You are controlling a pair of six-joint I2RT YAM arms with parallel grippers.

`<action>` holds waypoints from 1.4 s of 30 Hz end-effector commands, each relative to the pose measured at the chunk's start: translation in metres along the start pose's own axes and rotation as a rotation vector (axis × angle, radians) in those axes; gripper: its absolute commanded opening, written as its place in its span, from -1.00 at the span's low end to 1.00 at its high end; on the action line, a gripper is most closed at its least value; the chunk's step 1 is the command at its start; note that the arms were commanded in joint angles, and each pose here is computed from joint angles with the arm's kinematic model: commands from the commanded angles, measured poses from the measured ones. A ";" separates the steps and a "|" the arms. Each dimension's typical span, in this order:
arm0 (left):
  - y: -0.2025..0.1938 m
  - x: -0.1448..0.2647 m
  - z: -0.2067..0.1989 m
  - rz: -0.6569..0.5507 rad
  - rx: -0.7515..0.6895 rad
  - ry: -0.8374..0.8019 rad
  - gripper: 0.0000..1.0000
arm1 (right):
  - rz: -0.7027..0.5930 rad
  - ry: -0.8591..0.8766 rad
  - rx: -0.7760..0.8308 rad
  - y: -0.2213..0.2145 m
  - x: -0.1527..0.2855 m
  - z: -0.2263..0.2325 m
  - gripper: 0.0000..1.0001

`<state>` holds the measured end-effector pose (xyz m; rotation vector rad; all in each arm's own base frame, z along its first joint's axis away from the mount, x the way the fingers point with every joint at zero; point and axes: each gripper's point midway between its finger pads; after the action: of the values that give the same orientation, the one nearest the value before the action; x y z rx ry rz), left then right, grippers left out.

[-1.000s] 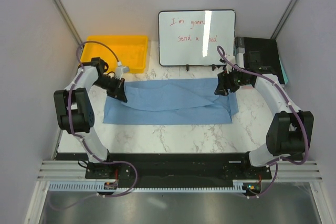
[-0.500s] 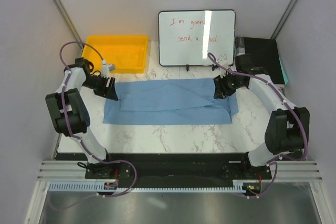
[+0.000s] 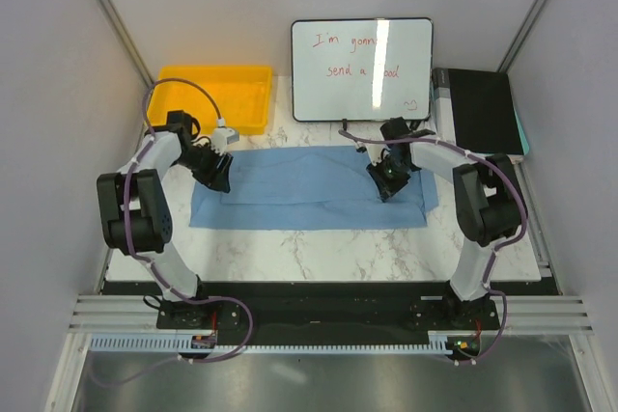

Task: Fold and stack the long sleeve shirts
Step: Fold the shirt

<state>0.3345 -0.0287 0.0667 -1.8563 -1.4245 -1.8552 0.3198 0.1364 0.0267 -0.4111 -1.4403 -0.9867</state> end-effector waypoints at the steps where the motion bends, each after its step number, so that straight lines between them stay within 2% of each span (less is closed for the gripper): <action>1: -0.003 -0.003 0.020 0.038 -0.144 0.092 0.08 | 0.079 -0.130 -0.016 -0.003 -0.021 -0.034 -0.48; 3: -0.010 -0.004 0.018 0.066 -0.193 0.096 0.05 | 0.096 -0.149 0.000 -0.008 -0.024 -0.038 -0.49; 7: -0.047 -0.020 0.005 0.215 -0.398 0.100 0.00 | 0.101 -0.185 0.025 -0.012 -0.017 -0.047 -0.47; 9: -0.062 -0.028 -0.005 0.281 -0.451 0.073 -0.07 | 0.093 -0.200 0.037 -0.008 -0.013 -0.050 -0.44; 10: -0.078 -0.035 -0.018 0.328 -0.499 0.032 -0.10 | 0.088 -0.219 0.045 -0.006 -0.009 -0.053 -0.42; 12: -0.086 -0.037 -0.035 0.348 -0.564 0.006 -0.13 | 0.078 -0.235 0.064 0.000 -0.004 -0.057 -0.40; 16: -0.108 -0.049 -0.103 0.389 -0.726 -0.147 -0.19 | 0.081 -0.288 0.078 0.004 0.005 -0.076 -0.32; 17: -0.110 -0.049 -0.115 0.393 -0.758 -0.168 -0.20 | 0.072 -0.277 0.078 0.005 0.007 -0.078 -0.29; 18: -0.109 -0.046 -0.128 0.385 -0.778 -0.177 -0.22 | 0.068 -0.265 0.075 0.007 0.014 -0.079 -0.18; 22: -0.098 -0.046 -0.202 0.350 -0.894 -0.329 -0.23 | -0.008 -0.228 0.040 0.015 0.051 -0.072 0.03; 24: -0.093 -0.047 -0.228 0.341 -0.889 -0.368 -0.23 | -0.027 -0.218 0.039 0.015 0.064 -0.066 0.11; 26: -0.085 -0.051 -0.259 0.338 -0.954 -0.421 -0.23 | -0.064 -0.230 0.021 0.019 0.080 -0.061 0.18; 31: -0.057 -0.059 -0.311 0.310 -0.891 -0.526 -0.23 | -0.067 -0.188 -0.024 0.013 0.090 -0.046 0.16; 36: -0.026 -0.041 -0.315 0.188 -0.914 -0.479 -0.23 | -0.043 -0.139 -0.060 -0.002 0.084 -0.032 0.08; 39: -0.024 -0.027 -0.288 0.149 -0.899 -0.423 -0.23 | -0.016 -0.105 -0.060 -0.014 0.077 -0.023 0.00; 40: -0.031 -0.025 -0.272 0.163 -0.866 -0.408 -0.23 | -0.002 -0.099 -0.050 -0.016 0.073 -0.018 -0.01; 42: -0.050 -0.027 -0.247 0.209 -0.922 -0.355 -0.23 | 0.028 -0.112 -0.050 -0.025 0.063 -0.018 -0.05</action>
<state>0.1312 -0.2272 0.0865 -2.7457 -0.4346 -2.3370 0.3215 0.0817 0.0832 -0.5201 -1.5452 -1.0089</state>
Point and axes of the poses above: each gripper's point midway between its finger pads, its own x axis back along the fingers, its own z axis along the line the jaws close on, y = z × x, and after that the axes turned 2 degrees about -x, right-handed
